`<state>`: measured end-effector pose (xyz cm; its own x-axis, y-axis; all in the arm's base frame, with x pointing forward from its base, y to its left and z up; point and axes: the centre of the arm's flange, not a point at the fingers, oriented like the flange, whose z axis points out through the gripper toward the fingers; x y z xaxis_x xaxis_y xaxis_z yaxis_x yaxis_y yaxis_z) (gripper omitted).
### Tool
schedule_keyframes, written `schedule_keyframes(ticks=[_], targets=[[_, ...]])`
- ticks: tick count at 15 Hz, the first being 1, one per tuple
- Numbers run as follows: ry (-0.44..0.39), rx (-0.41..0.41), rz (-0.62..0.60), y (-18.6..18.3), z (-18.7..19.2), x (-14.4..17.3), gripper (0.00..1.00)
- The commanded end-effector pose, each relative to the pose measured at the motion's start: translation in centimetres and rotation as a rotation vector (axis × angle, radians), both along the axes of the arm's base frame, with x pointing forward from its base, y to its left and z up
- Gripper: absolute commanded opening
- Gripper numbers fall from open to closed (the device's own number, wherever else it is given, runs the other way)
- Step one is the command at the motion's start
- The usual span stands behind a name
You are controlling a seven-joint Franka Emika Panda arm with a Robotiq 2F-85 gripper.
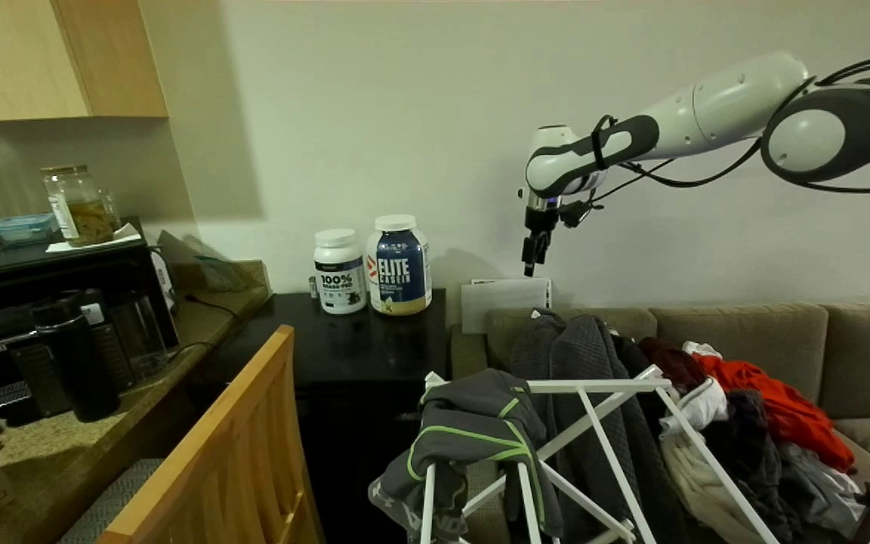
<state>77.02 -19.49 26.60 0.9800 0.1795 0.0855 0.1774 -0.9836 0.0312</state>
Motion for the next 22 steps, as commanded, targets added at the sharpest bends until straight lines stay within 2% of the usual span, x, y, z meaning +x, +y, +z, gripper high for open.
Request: schedule_keyframes(ticks=[1, 9, 15, 22], targets=[[0.036, -0.009, 0.136, -1.6, 0.0, -3.7, 1.0], [0.149, -0.009, 0.304, -3.3, -3.0, -7.1, 1.0], [0.193, -0.064, 0.325, -3.4, -7.3, -8.6, 1.0], [0.233, -0.105, 0.364, -1.0, -12.0, -10.7, 1.0]])
